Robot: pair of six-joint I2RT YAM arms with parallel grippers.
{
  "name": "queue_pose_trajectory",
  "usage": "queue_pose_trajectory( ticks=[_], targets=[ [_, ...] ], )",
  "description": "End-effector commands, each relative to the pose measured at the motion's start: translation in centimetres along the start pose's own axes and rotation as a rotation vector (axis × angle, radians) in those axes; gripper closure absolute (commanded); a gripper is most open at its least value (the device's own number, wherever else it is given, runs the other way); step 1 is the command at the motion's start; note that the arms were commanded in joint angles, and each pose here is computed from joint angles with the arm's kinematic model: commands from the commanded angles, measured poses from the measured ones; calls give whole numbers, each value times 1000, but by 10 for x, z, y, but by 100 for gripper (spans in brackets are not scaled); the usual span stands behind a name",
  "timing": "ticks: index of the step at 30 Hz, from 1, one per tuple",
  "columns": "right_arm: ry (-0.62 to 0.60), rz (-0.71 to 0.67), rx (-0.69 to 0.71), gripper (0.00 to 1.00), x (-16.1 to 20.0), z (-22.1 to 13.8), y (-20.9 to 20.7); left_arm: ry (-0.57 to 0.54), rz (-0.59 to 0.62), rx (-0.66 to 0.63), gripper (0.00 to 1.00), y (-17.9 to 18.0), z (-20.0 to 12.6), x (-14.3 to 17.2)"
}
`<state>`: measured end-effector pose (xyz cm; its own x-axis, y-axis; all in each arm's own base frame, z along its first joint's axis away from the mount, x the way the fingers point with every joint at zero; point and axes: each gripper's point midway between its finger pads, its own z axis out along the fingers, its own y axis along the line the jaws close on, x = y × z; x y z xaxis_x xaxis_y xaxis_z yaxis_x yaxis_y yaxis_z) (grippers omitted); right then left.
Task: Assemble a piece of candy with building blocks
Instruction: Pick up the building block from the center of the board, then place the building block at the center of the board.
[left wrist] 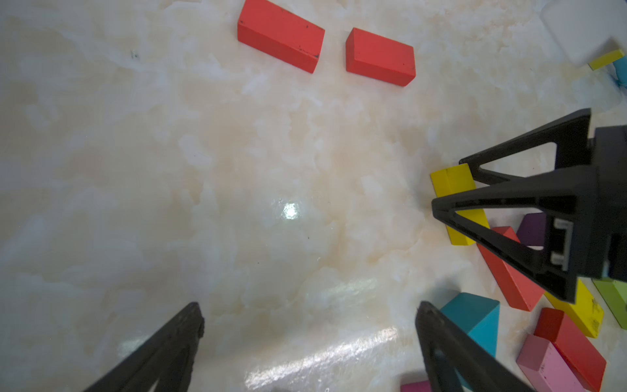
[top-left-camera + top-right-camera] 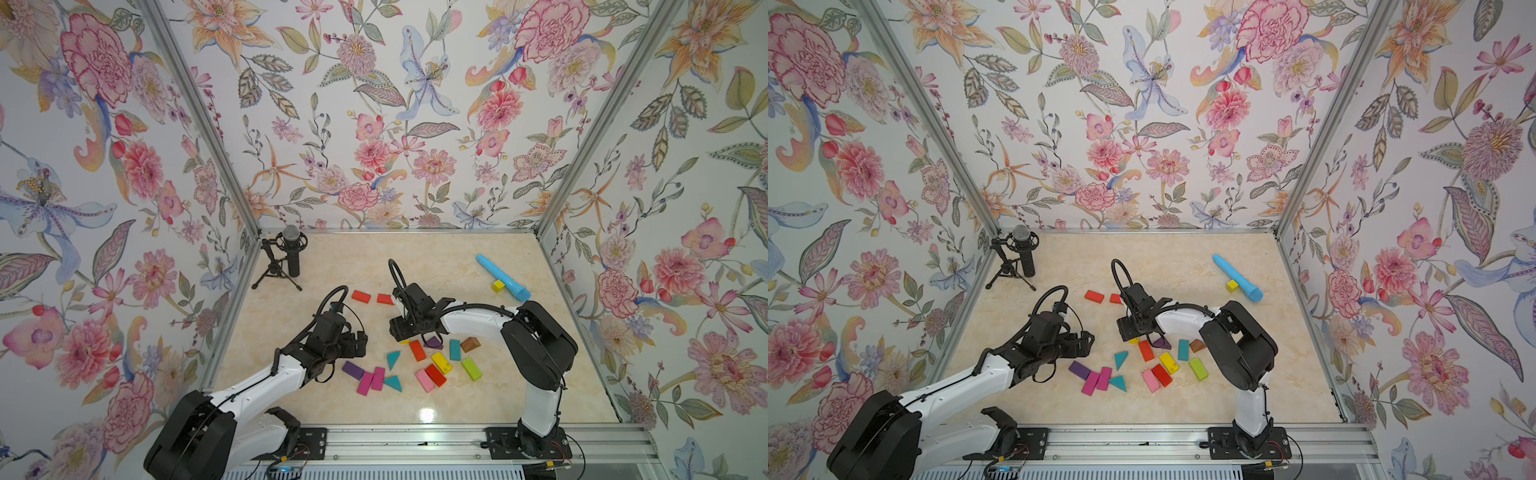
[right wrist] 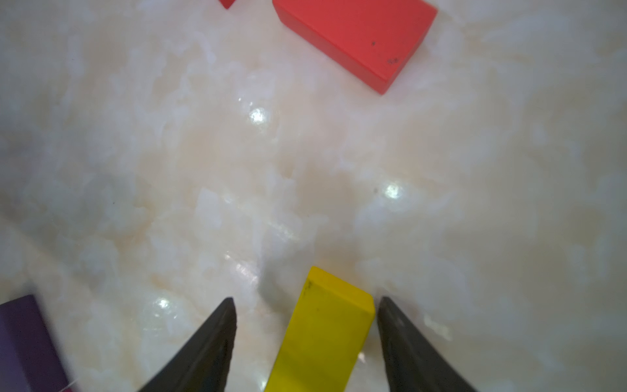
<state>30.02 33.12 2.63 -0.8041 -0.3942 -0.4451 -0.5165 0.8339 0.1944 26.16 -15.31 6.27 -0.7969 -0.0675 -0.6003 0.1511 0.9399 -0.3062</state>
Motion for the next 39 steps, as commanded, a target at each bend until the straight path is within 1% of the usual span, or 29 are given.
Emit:
queue_pose_trajectory(
  ticks=[1, 4, 9, 12, 15, 21, 24, 27, 34, 39],
  targets=[
    [83, -41, 56, 40, 18, 5, -3, -32, -9, -32, 1, 8, -2, -6],
    [105, -58, 68, 49, 24, 7, -3, -43, -14, -37, 1, 10, -3, -10],
    [138, -104, 87, 69, 27, 9, 1, -50, -27, -45, 1, 16, -3, -11],
    [157, -163, 97, 74, 26, 14, 6, -55, -41, -47, 1, 21, -5, -11],
    [148, -241, 63, 76, 12, 19, 17, -68, -71, -40, 1, 28, -9, -13],
    [64, -445, -77, 75, -46, 24, 60, -93, -168, -14, 1, 51, -16, -14],
    [50, -513, -111, 75, -70, 33, 77, -99, -196, -19, 1, 60, -18, -14],
    [35, -567, -127, 74, -89, 45, 93, -107, -205, -20, 1, 61, -18, -16],
    [34, -650, -133, 73, -107, 71, 111, -108, -223, -33, 1, 68, -19, -16],
    [50, -701, -87, 72, -108, 83, 105, -105, -229, -37, 1, 69, -18, -14]
  ],
)
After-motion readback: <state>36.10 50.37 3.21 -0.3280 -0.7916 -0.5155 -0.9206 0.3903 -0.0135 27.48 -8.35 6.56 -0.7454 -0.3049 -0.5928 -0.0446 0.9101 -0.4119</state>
